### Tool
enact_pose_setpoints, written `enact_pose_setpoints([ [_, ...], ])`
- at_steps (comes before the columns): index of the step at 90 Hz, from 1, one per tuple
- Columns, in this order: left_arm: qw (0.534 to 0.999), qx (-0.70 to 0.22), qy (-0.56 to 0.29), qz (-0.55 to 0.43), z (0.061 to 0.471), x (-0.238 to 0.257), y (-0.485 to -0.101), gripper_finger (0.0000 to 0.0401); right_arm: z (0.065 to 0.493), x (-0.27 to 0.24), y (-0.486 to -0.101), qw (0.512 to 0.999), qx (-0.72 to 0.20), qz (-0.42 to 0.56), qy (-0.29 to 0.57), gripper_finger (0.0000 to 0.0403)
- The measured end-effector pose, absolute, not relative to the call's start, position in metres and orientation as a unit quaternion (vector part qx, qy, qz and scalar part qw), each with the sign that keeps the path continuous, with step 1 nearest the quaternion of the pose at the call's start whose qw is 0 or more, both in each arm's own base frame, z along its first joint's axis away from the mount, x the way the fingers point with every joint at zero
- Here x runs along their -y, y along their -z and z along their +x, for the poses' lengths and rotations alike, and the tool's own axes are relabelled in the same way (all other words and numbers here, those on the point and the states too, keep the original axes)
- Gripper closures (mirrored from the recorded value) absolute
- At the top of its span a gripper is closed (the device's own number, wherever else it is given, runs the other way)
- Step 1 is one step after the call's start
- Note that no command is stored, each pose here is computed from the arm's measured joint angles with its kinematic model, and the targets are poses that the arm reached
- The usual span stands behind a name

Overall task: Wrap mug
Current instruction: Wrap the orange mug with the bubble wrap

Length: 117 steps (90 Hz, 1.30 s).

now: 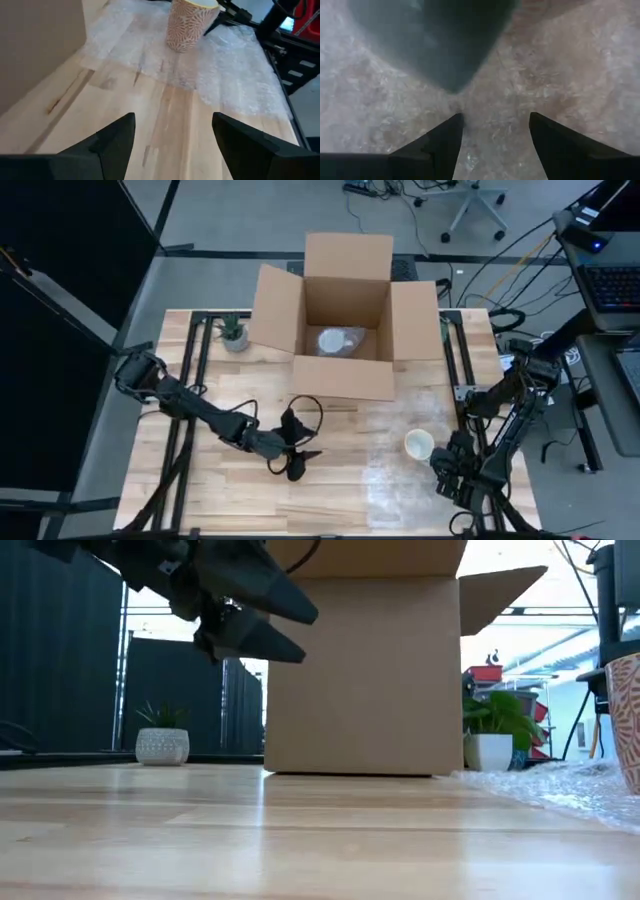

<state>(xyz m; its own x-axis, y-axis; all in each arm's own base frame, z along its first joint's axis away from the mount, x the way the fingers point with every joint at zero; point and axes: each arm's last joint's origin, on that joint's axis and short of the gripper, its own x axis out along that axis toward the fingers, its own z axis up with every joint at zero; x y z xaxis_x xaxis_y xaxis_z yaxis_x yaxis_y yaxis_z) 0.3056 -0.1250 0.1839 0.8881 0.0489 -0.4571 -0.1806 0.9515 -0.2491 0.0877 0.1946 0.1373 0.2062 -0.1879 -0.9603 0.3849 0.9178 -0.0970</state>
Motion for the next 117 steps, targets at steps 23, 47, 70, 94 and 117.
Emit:
enact_pose_setpoints([
  [23,0.961,-0.228,-0.065,-0.14,0.306,0.123,-0.184,0.0148,0.09,-0.198,-0.137,0.774,-0.604,0.09,0.164,0.024],
  [47,0.962,-0.225,-0.072,-0.138,0.306,0.123,-0.184,0.0148,0.091,-0.206,-0.146,0.757,-0.629,0.092,0.15,0.0344],
  [70,0.962,-0.226,-0.072,-0.137,0.306,0.122,-0.184,0.0148,0.098,-0.227,-0.179,0.75,-0.644,0.104,0.107,0.0371],
  [94,0.962,-0.225,-0.072,-0.138,0.306,0.122,-0.184,0.0148,0.11,-0.252,-0.237,0.774,-0.618,0.126,0.057,0.0376],
  [117,0.961,-0.225,-0.073,-0.141,0.306,0.122,-0.184,0.0148,0.113,-0.243,-0.302,0.839,-0.531,0.066,0.097,0.0393],
])
